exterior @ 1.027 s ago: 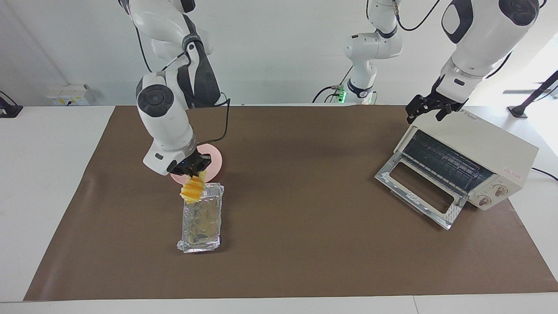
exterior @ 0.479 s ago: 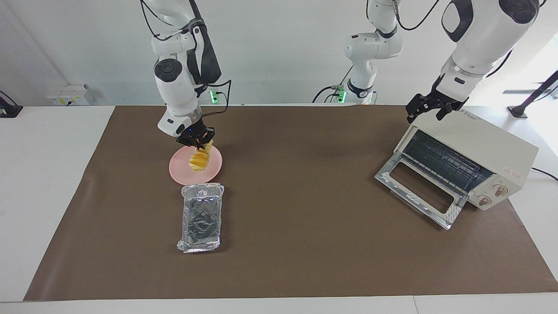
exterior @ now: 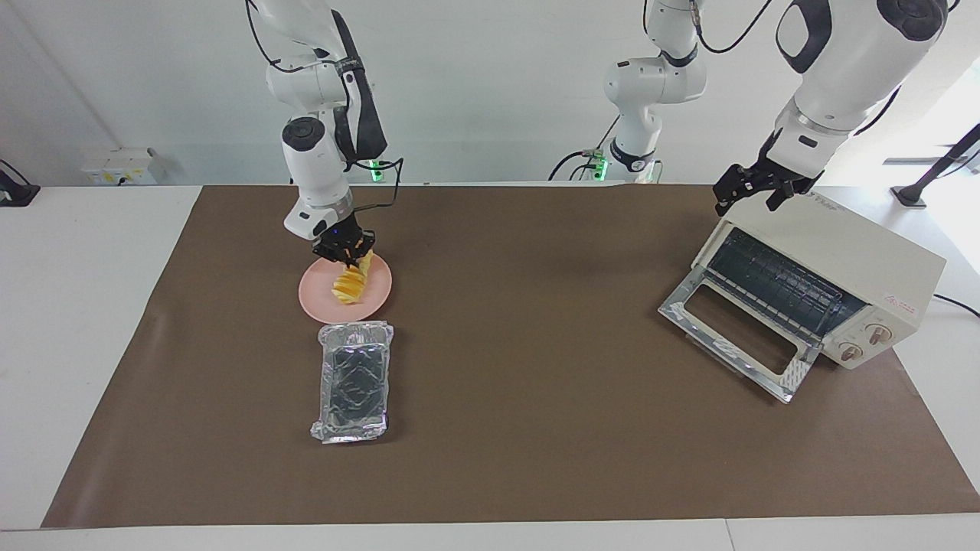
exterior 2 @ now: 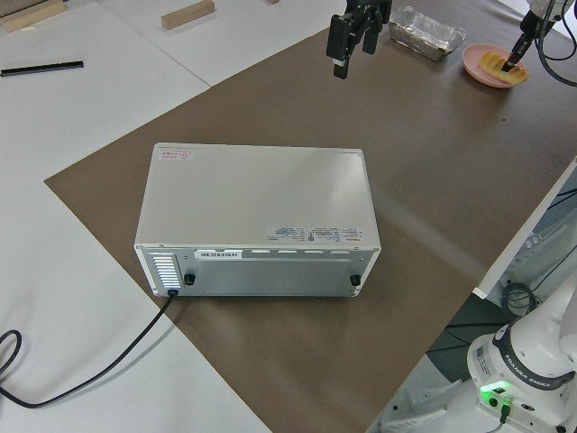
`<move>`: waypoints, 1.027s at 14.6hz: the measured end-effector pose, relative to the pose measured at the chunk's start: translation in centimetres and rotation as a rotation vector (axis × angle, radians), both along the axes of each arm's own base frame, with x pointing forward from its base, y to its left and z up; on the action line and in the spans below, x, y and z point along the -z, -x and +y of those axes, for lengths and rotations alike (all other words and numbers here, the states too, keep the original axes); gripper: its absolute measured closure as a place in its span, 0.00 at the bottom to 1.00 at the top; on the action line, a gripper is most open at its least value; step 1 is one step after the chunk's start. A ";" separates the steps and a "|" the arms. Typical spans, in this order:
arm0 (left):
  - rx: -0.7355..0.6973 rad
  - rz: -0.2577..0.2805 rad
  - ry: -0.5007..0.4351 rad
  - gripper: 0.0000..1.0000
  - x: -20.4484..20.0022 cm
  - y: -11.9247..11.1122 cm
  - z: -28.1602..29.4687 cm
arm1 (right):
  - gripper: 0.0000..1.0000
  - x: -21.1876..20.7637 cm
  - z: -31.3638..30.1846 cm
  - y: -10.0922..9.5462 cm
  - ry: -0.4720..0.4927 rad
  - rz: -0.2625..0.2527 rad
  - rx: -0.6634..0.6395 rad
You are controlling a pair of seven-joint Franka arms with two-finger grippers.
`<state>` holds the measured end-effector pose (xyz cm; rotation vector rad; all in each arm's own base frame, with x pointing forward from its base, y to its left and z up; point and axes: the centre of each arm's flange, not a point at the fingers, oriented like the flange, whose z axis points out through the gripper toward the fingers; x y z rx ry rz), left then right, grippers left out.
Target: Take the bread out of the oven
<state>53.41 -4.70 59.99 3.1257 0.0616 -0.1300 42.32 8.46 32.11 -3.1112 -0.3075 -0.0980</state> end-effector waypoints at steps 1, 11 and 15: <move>0.000 0.000 0.000 0.00 0.0 0.0 0.0 | 0.76 -0.1 0.0 -0.1 -0.001 -0.003 0.000; -0.001 0.000 0.000 0.00 0.0 0.0 0.0 | 0.00 -15.3 -0.9 -7.8 -0.006 0.072 0.006; -0.001 -0.001 0.000 0.00 -0.1 0.0 0.0 | 0.00 -23.3 -2.7 -8.6 -0.006 0.119 0.034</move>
